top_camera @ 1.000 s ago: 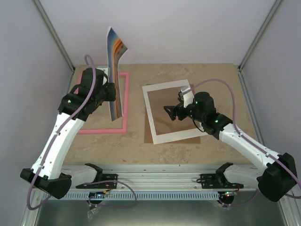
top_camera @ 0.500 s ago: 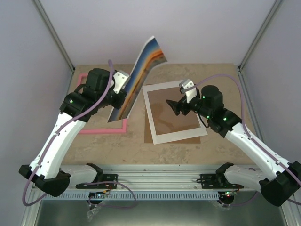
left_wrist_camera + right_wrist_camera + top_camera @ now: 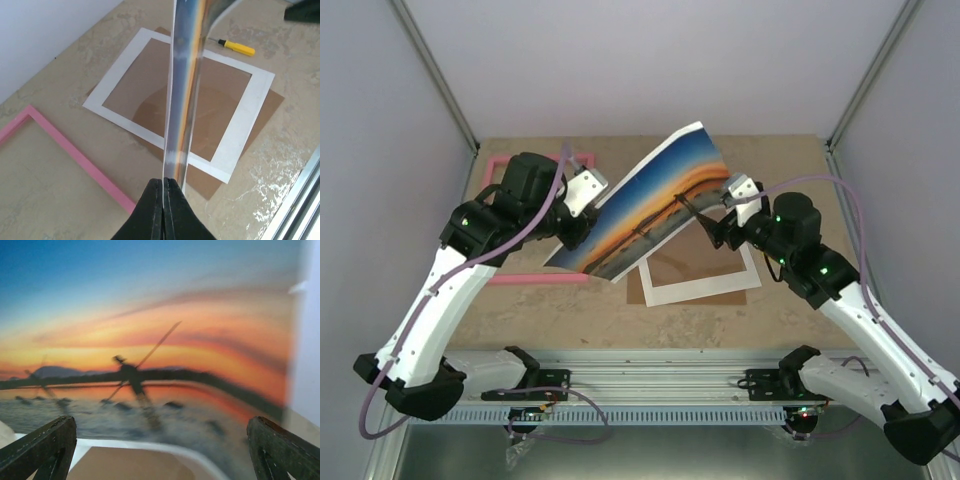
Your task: Take the photo out of the frame
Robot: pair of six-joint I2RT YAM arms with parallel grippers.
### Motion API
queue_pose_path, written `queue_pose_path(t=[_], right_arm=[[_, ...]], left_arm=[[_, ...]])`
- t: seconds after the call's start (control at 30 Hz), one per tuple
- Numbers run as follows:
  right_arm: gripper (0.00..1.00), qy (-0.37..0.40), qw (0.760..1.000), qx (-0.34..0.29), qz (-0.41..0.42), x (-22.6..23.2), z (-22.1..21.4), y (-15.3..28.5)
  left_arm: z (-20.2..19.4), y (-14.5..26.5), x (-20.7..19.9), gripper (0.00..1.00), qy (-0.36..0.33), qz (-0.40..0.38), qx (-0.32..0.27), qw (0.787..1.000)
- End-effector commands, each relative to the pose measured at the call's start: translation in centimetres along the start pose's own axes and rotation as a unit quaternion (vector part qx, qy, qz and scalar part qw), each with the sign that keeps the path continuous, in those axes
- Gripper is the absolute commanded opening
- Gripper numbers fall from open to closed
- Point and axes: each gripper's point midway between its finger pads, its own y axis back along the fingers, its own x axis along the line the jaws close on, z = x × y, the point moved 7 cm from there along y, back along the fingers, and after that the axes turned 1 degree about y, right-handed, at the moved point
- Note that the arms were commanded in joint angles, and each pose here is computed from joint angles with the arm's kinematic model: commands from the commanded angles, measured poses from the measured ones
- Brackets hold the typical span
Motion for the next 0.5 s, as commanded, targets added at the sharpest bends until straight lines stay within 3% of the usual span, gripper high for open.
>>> queue_pose_path(t=[0.0, 0.23, 0.47], right_arm=[[0.93, 0.021, 1.000, -0.008, -0.021, -1.3, -0.1, 1.4], [0.89, 0.046, 0.997, -0.029, 0.049, -1.3, 1.0, 0.9], [0.73, 0.066, 0.991, -0.028, 0.114, -0.5, 1.1, 0.2]], left_arm=[[-1.6, 0.8, -0.9, 0.00, -0.021, -0.013, 0.006, 1.000], [-2.4, 1.4, -1.5, 0.00, -0.035, -0.025, -0.010, 0.999], [-2.8, 2.1, -1.8, 0.00, -0.042, -0.030, -0.020, 0.998]])
